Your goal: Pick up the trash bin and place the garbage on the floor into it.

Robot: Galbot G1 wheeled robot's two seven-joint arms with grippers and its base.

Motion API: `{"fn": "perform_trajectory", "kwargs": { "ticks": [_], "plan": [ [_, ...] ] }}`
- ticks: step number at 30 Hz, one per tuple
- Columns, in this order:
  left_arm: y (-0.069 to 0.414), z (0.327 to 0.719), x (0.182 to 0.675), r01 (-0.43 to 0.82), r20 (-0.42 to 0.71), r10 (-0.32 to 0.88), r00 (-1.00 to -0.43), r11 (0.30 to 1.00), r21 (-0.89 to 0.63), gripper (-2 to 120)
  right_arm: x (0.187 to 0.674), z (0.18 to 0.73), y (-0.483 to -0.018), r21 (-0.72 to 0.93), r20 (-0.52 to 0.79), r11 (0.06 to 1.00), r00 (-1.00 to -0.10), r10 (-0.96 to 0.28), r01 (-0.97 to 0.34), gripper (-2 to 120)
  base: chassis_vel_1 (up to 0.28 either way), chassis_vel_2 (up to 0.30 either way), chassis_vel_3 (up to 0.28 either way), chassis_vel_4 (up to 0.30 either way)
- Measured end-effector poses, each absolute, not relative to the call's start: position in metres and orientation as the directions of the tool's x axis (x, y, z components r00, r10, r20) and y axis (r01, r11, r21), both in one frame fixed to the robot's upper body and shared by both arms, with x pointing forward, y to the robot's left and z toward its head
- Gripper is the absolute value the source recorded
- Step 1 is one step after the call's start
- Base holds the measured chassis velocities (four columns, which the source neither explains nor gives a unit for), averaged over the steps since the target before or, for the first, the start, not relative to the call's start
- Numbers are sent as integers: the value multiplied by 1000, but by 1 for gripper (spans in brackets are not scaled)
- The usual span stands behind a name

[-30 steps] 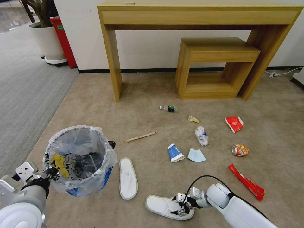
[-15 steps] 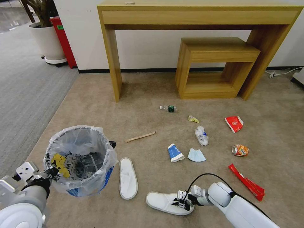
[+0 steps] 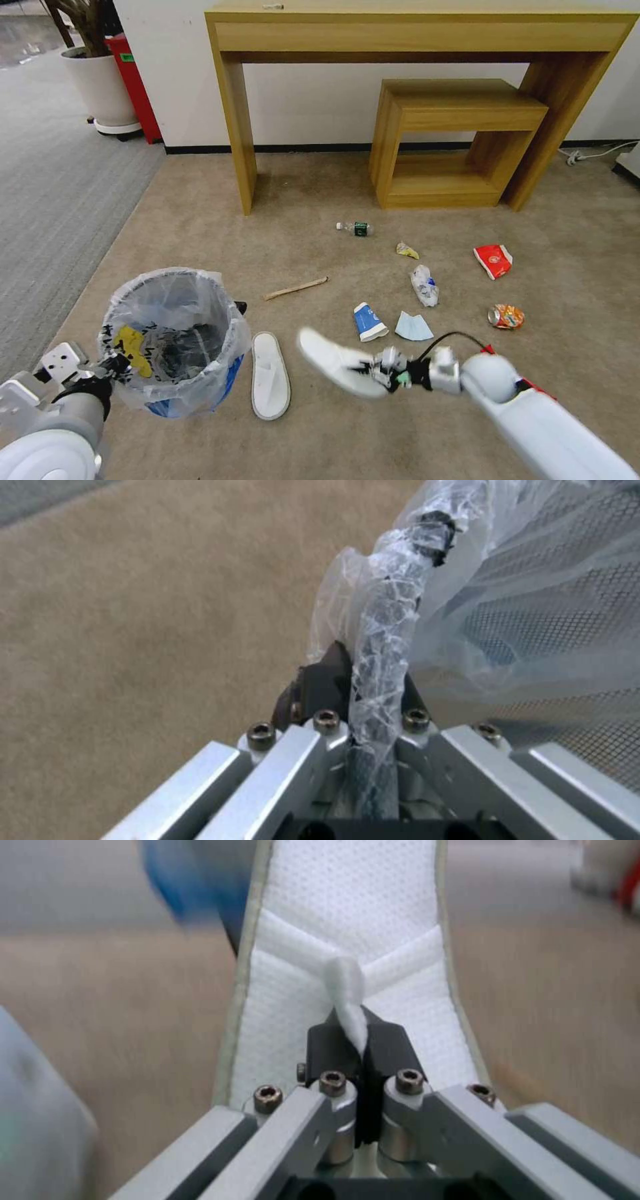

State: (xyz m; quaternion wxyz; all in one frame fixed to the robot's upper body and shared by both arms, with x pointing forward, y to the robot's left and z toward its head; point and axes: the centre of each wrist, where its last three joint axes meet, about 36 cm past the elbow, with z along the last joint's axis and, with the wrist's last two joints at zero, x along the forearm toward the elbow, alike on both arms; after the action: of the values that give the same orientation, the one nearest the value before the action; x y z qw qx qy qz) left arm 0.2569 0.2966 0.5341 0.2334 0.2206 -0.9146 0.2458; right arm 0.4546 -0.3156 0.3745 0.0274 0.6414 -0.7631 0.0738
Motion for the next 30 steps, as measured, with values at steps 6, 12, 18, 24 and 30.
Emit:
{"fn": "perform_trajectory", "kwargs": {
  "ticks": [6, 12, 18, 24, 30],
  "plan": [
    [292, 530, 259, -505, 549, -263, -794, 787, -354, 1, 459, 406, -295, -32, -157, 58, -53, -986, -998, 0, 0, 0, 0, 0],
    [289, 527, 260, -495, 557, -244, -794, 792, -359, 1, 468, 416, -257, -7, -343, -4, 7, -939, -1000, 0, 0, 0, 0, 0],
    [286, 530, 258, -477, 550, -226, -804, 797, -370, 1, 467, 396, -180, 75, -447, 36, -66, -892, -997, 0, 0, 0, 0, 0],
    [282, 531, 257, -468, 546, -215, -810, 798, -379, 1, 473, 400, -123, 66, -464, -47, 11, -886, -997, 0, 0, 0, 0, 0],
    [282, 533, 255, -466, 542, -215, -812, 798, -381, 1, 475, 415, -64, 48, -505, -124, 83, -859, -991, 0, 0, 0, 0, 0]
  ]
}}
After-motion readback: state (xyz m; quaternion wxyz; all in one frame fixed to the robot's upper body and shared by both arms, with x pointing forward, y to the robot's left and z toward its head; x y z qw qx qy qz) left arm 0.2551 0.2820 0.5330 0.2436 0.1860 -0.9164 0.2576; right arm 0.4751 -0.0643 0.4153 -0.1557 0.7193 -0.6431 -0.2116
